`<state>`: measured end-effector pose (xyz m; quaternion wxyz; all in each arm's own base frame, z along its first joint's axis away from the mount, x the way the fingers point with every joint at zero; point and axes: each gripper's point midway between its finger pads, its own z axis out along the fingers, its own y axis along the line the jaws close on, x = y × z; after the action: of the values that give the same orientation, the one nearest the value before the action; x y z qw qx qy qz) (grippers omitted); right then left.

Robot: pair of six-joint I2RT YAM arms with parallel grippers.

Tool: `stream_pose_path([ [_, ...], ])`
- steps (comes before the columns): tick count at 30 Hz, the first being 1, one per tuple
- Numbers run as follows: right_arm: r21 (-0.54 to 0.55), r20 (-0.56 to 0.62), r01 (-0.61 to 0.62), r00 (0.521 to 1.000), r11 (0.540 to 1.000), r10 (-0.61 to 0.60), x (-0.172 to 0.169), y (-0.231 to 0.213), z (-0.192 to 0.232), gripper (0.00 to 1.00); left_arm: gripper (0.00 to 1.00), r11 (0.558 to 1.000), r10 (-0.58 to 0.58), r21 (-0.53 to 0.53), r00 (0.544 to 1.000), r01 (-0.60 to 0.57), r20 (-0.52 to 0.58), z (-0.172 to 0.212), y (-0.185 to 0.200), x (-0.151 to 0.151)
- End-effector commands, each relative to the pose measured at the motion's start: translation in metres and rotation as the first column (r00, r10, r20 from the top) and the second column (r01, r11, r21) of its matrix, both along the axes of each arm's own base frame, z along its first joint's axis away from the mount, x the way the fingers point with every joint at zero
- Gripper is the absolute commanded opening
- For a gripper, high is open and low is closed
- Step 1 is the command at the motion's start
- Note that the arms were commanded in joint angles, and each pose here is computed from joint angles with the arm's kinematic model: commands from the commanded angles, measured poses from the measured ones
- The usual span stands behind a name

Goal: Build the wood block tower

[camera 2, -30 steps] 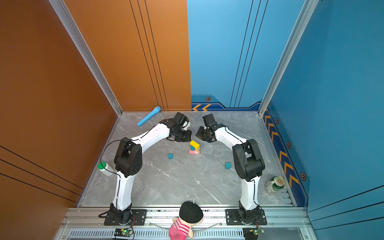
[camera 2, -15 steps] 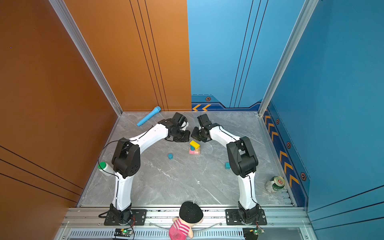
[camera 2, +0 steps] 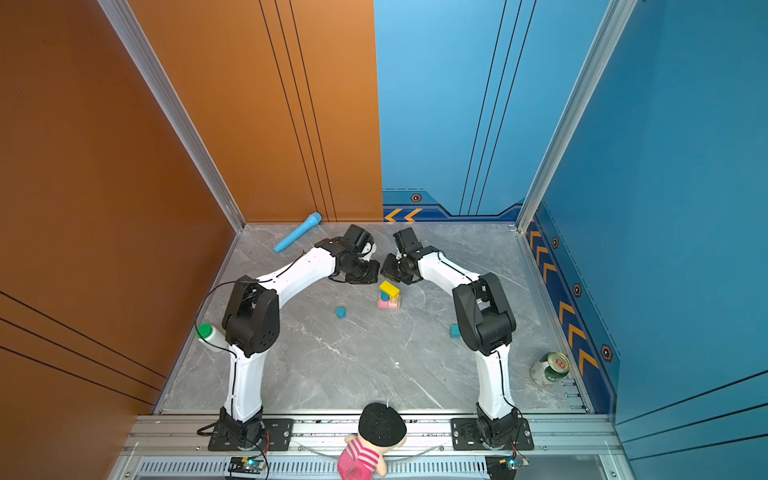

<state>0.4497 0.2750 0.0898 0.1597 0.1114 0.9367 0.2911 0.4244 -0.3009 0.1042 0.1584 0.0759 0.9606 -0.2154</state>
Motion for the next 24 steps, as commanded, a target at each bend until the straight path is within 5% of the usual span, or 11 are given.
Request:
stream_pose_path([
  [1,-0.002,-0.032,-0.025,0.999,1.0,0.024,-0.008,0.004,-0.004,0.0,0.0,1.0,0.003,0.018,1.0,-0.003,0.008,0.006,0.009,-0.002],
  [24,0.015,-0.045,-0.03,0.999,0.999,0.031,-0.018,0.004,-0.005,0.0,0.0,1.0,0.008,0.017,1.0,-0.008,0.01,0.007,0.011,-0.001],
])
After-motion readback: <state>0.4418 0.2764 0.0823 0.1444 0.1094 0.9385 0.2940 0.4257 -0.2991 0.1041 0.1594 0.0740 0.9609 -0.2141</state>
